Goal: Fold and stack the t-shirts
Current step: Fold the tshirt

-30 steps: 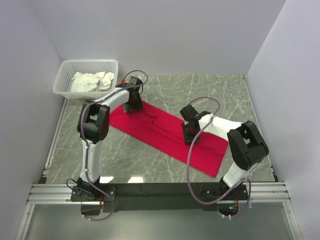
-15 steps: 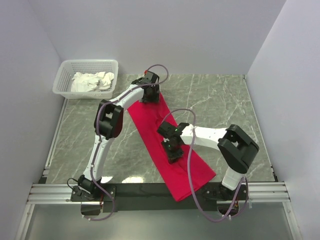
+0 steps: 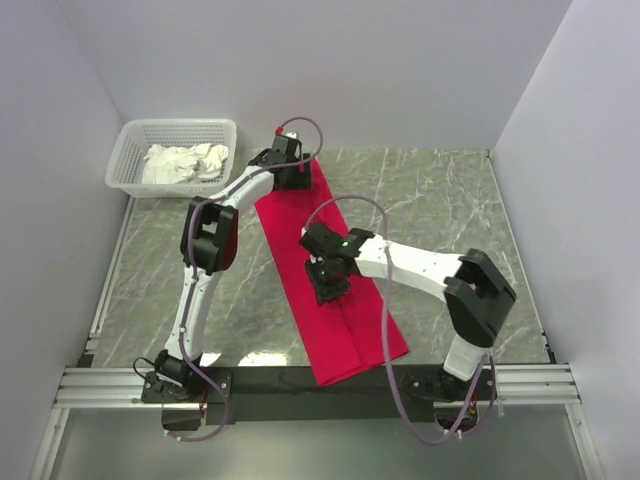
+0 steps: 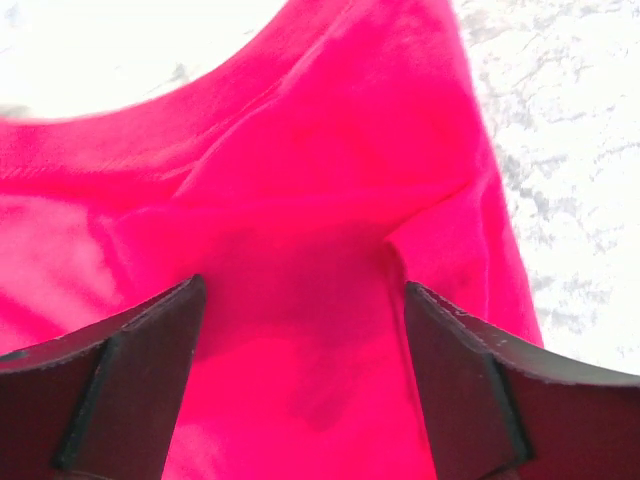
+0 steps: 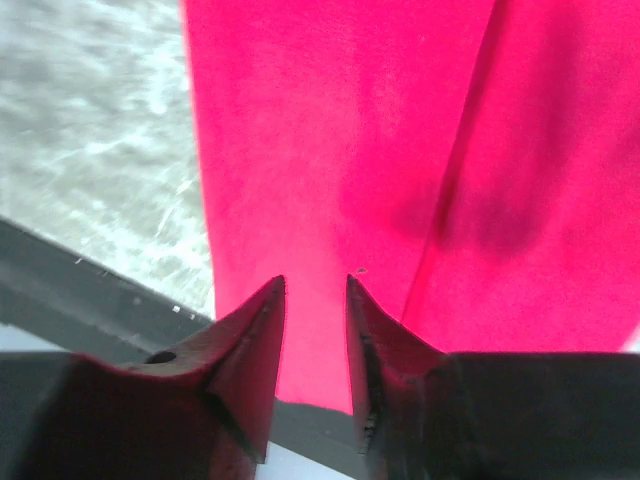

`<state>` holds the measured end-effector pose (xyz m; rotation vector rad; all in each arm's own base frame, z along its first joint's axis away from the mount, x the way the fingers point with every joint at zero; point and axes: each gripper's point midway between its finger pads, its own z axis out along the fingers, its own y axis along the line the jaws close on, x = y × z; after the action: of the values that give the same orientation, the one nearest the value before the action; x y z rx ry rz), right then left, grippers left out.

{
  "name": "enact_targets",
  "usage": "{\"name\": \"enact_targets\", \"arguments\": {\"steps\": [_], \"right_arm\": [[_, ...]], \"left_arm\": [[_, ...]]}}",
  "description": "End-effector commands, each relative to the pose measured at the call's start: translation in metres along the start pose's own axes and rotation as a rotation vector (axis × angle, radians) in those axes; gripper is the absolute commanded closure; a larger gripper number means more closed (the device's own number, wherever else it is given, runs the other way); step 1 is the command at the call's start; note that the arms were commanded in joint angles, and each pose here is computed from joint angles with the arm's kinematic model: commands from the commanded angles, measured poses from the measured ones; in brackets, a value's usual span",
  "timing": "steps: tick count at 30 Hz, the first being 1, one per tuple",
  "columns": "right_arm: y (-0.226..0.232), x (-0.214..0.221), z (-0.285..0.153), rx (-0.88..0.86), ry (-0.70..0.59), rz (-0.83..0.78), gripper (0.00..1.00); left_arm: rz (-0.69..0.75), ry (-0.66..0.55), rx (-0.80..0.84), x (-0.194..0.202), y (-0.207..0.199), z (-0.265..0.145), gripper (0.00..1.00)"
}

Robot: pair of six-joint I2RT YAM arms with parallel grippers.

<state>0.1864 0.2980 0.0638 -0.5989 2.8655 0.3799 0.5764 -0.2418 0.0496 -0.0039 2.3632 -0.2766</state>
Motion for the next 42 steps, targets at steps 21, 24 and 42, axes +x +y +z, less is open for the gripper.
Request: {"name": "enact_targets", "arguments": {"steps": [21,24,42], "right_arm": [[0.007,0.073,-0.014,-0.066,0.075,-0.057,0.57],[0.016,0.074,-0.006,-0.069,0.084,-0.062,0.57],[0.018,0.047,-0.009,-0.008,-0.037,-0.047,0.57]], "left_arm": [[-0.258,0.013,-0.094,0.046,-0.016,-0.118,0.48],[-0.252,0.055,-0.107,0.063,-0.018,-0.107,0.47],[-0.163,0.126,-0.269,0.084,0.013,-0.043,0.51]]}}
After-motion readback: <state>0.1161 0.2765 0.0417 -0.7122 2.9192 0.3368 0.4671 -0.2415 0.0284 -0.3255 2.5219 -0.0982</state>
